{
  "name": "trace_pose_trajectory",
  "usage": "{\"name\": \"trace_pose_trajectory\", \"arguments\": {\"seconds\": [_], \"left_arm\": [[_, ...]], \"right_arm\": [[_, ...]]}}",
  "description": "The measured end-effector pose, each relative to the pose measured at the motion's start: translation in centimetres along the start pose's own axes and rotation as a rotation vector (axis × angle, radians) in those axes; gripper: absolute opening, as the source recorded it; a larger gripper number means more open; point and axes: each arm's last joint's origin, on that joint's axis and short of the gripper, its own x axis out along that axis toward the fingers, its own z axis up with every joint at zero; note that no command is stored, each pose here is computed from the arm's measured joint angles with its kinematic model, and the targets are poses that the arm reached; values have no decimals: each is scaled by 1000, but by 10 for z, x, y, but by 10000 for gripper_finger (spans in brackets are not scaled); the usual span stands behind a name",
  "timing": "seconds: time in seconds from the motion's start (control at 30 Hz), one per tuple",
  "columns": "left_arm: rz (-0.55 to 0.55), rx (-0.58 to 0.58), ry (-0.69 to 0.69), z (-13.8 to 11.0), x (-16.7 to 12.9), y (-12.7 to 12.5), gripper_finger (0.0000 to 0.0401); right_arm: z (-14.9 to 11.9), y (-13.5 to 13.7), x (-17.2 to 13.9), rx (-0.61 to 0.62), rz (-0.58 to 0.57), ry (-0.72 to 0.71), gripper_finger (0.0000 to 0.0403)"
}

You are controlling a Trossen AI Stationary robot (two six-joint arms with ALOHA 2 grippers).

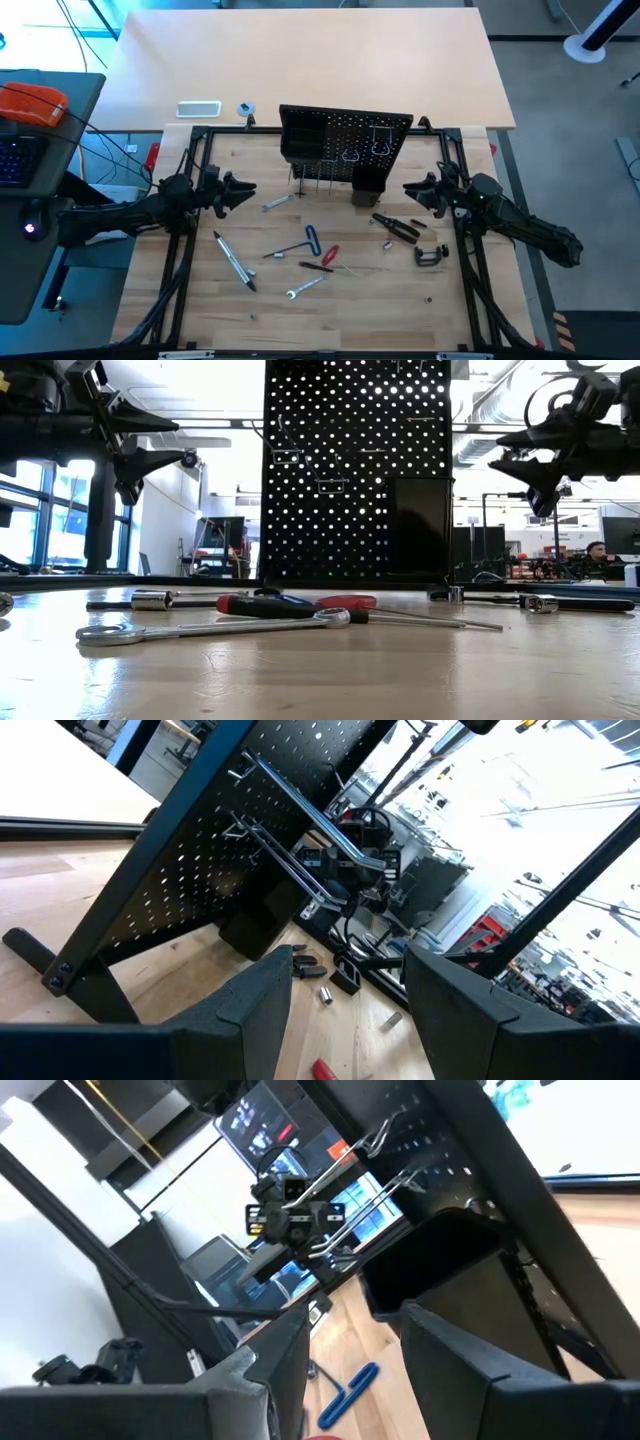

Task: Hang tools onto peg board
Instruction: Put the spirit level into the bottom black bin on the pegboard

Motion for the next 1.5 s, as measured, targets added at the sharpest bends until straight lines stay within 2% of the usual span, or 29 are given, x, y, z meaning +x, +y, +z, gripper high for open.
{"name": "trace_pose_trajectory", "arguments": {"seconds": [0.4, 0.63, 0.83, 1.07, 1.3, 1.5], "left_arm": [[22, 36, -17, 1, 0, 1, 184], [-16, -22, 15, -1, 0, 0, 184], [-177, 134, 83, 2, 0, -9, 184], [-275, 291, 81, 10, 1, -26, 184], [-264, 374, 210, 15, 13, -41, 184], [-270, 438, 392, 18, 32, -59, 184]], "right_arm": [[1, -1, 0, 1, -44, -30, 154], [1, 3, 0, -29, 66, 22, 154], [8, 17, -1, -136, 223, -50, 154], [8, 22, 0, -192, 204, -113, 154], [14, 32, -1, -191, 208, -135, 160], [35, 52, 3, -271, 248, -174, 211]]}}
